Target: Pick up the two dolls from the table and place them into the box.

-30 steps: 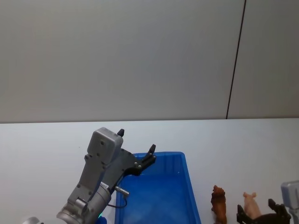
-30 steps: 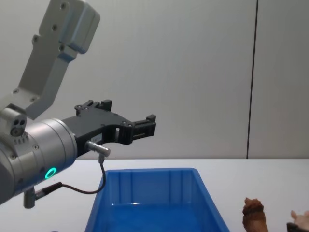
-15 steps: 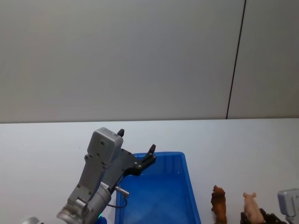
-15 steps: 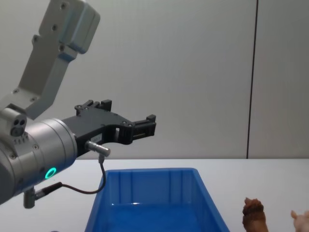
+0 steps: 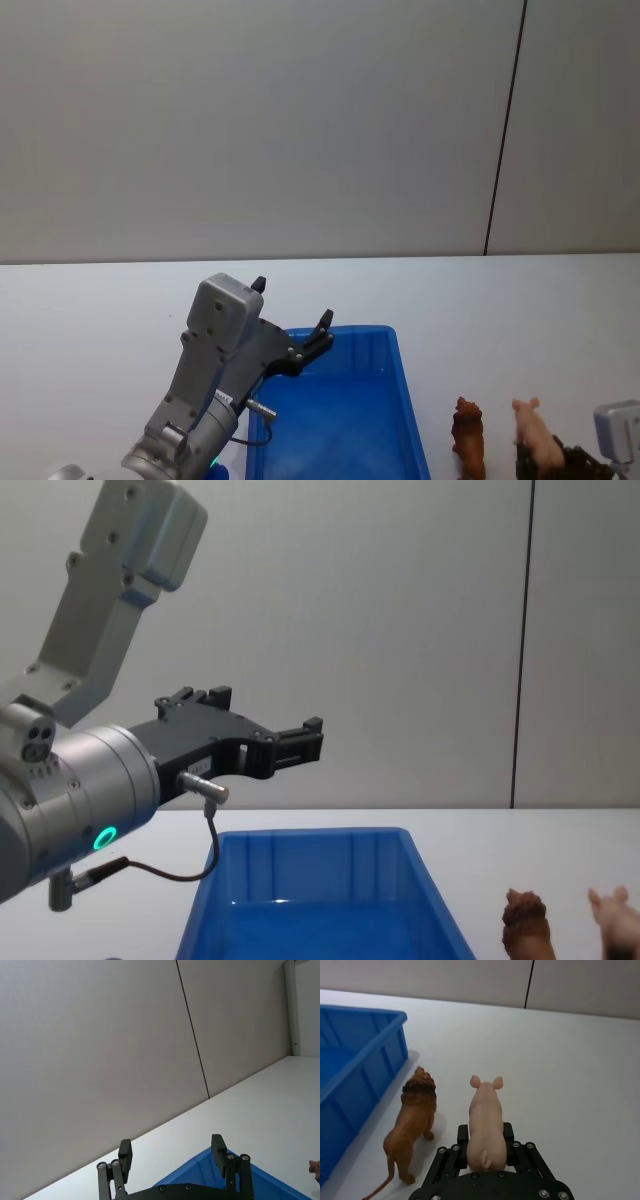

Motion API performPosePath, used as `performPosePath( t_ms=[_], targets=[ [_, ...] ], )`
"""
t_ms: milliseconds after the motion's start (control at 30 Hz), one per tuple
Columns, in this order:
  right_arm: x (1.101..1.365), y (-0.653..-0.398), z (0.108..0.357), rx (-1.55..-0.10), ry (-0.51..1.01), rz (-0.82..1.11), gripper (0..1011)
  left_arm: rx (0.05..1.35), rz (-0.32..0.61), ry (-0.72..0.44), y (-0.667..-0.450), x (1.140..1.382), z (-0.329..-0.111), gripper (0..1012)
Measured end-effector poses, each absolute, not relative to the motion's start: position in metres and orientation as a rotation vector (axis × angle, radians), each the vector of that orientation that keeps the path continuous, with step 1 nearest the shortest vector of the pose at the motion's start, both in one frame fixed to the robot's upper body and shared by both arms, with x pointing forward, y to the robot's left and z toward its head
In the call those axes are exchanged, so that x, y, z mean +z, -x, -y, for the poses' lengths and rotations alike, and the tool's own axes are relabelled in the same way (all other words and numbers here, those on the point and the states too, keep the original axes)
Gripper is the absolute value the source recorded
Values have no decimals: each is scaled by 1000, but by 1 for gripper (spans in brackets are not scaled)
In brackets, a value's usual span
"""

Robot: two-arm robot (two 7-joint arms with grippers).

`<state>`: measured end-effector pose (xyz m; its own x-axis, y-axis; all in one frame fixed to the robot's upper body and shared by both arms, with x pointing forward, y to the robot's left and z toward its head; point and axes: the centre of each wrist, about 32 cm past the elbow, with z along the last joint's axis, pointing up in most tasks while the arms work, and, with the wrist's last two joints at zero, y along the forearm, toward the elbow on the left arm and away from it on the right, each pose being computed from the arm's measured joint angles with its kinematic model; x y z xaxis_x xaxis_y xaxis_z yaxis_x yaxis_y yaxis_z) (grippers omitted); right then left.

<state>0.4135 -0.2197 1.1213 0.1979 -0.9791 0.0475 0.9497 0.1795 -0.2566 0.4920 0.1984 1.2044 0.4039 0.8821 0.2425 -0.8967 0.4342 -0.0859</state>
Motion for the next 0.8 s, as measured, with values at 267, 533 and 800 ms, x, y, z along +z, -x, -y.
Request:
performPosePath(
  t_ms=[267,533,800],
  targets=[
    [1133,-414,217,-1347,193,-60,381,1124,268,-61,-492,1204,-198,1001],
    [1147,-420,213,-1272,117,-3,381,1124,268,-61,-492,1204,-198,1001],
    [1157,-431,205,-1175,64,1,380,1124,268,-61,-492,1204,-198,1001]
  ],
)
